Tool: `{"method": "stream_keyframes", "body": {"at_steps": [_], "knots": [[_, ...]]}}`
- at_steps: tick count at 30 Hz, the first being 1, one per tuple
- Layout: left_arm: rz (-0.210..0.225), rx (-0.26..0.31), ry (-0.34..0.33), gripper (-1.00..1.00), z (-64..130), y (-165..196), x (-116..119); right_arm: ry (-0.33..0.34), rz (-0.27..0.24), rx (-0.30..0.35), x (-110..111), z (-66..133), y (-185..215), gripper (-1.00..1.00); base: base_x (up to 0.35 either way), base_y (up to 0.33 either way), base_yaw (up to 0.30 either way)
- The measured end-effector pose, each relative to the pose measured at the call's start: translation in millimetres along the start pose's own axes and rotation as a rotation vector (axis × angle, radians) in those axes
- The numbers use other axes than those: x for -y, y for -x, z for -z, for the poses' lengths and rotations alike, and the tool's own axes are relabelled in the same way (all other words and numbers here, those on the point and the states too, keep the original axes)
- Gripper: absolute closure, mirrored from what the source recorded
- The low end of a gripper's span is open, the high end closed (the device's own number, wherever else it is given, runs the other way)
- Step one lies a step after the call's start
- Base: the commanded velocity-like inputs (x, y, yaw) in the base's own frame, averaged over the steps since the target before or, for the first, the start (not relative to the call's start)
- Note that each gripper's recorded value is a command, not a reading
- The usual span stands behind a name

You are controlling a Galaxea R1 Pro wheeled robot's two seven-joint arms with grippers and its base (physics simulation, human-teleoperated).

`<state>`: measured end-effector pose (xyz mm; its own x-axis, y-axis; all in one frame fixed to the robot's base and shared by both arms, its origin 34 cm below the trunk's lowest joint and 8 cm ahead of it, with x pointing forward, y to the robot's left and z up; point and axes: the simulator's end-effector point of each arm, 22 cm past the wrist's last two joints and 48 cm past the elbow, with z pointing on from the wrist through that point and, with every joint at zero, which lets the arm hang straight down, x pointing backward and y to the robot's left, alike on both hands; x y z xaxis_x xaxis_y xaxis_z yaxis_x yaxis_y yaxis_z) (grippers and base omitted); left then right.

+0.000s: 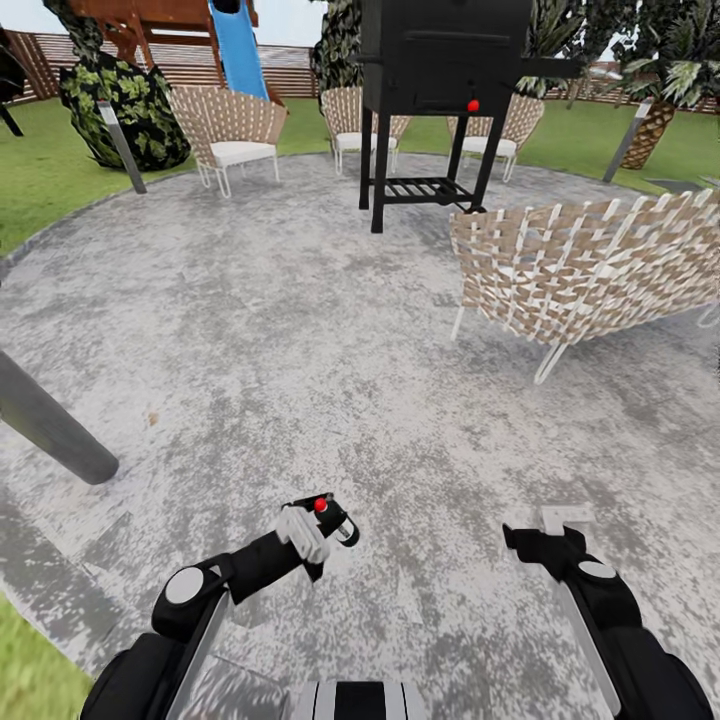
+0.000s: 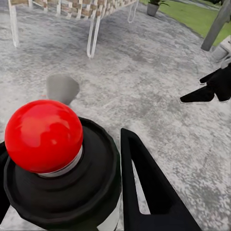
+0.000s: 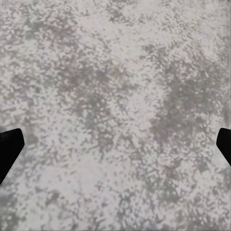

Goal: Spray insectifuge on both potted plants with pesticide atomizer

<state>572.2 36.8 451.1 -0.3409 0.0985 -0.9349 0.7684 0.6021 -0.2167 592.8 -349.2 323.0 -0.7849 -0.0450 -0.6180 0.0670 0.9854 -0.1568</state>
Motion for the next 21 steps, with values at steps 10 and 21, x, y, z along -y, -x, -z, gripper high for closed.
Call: {"method": "stream_keyframes", "body": {"at_steps": [10,21], "knots": [[0.174,0.005,0.045,1.00,-11.4,-13.0,-2.0,0.026,-0.008,-0.028,-2.0,13.2,4.6,-1.00,0.000,0.000,0.000],[0.153,0.048,0.046,1.00,-5.9,13.2,0.8,0.058,-0.018,0.009,-7.5,28.0,23.4,-1.00,0.000,0.000,0.000]]}}
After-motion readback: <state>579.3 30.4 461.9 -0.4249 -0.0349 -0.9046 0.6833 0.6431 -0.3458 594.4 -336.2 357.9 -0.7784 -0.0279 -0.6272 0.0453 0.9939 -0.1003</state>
